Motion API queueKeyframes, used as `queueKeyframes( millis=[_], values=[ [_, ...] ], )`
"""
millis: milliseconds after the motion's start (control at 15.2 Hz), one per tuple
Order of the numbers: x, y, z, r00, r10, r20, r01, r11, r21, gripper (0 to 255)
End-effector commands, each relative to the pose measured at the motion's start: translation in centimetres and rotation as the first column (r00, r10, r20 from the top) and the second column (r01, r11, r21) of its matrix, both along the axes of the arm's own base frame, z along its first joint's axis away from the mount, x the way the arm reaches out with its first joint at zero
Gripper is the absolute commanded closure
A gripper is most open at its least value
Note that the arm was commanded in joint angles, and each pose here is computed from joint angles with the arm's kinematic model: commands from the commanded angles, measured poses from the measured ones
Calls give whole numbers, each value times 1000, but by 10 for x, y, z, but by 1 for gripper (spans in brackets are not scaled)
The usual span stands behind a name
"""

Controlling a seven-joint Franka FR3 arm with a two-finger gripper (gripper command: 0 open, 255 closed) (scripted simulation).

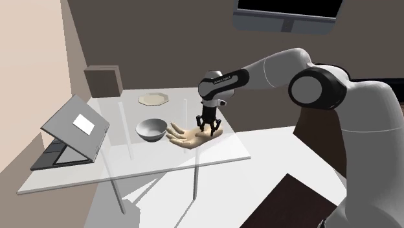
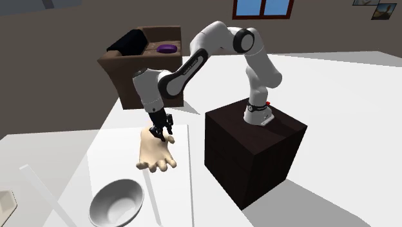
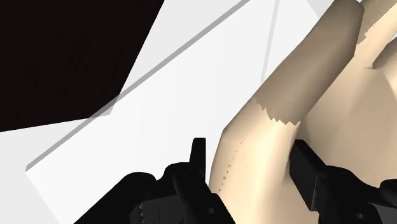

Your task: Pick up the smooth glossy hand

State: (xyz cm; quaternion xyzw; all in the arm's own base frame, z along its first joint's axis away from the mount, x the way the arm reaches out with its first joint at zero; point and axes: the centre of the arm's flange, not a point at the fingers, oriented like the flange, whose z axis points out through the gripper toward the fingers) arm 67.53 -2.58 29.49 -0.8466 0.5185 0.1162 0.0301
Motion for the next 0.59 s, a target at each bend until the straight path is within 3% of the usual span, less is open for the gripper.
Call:
queueKeyframes(
  millis=[0,528],
  values=[
    [1,0,12,1000,1,2,-1,1000,0,255],
    [1,0,45,1000,1,2,-1,1000,0,255]
  ],
)
